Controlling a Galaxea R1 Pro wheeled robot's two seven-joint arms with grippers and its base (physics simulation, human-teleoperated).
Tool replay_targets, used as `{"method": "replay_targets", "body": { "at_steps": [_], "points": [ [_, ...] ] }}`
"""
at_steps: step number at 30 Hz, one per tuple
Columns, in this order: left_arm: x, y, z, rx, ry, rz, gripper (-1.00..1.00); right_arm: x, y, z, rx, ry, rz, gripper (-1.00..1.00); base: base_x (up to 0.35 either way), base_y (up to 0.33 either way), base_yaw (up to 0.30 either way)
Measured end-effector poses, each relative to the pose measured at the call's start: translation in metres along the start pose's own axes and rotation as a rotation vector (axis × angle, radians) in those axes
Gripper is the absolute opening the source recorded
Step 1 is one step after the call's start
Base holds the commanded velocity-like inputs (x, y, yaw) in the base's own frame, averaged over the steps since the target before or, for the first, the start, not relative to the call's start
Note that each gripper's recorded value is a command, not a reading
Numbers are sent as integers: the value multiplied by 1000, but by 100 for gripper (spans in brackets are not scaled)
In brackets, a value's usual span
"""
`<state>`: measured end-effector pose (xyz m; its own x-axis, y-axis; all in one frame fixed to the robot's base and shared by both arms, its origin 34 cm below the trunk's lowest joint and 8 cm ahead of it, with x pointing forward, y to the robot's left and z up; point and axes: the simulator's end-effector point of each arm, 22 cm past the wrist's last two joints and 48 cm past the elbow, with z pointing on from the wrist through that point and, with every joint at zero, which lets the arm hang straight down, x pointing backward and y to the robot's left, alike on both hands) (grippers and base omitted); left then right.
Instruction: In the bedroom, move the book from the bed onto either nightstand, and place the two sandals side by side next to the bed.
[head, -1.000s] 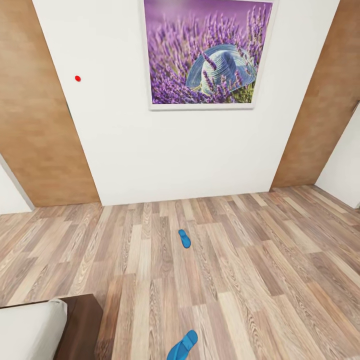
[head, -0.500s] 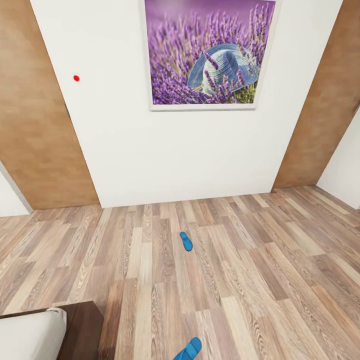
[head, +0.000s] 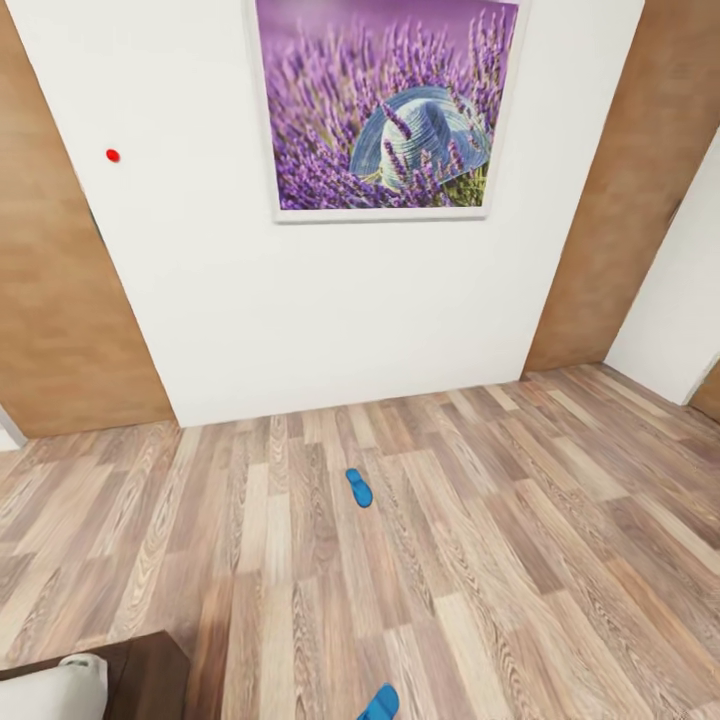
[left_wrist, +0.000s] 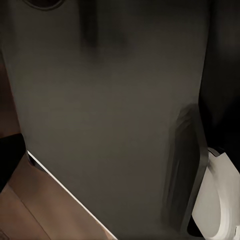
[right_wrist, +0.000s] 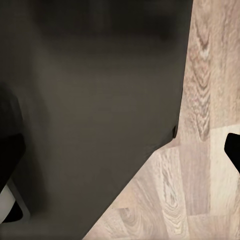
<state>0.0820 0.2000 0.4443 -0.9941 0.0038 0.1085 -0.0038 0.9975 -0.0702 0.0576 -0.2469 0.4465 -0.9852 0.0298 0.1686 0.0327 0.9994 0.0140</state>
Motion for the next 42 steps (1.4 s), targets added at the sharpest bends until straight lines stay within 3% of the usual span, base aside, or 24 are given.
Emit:
{"method": "replay_targets", "body": {
  "at_steps": [18, 42],
  "points": [
    [0, 0, 0, 0, 0, 0, 100, 0, 0, 0, 0, 0, 1, 100, 13, 11, -240],
    [0, 0, 0, 1, 0, 0, 100, 0, 0, 0, 0, 0, -1, 100, 0, 0, -64]
  ]
}}
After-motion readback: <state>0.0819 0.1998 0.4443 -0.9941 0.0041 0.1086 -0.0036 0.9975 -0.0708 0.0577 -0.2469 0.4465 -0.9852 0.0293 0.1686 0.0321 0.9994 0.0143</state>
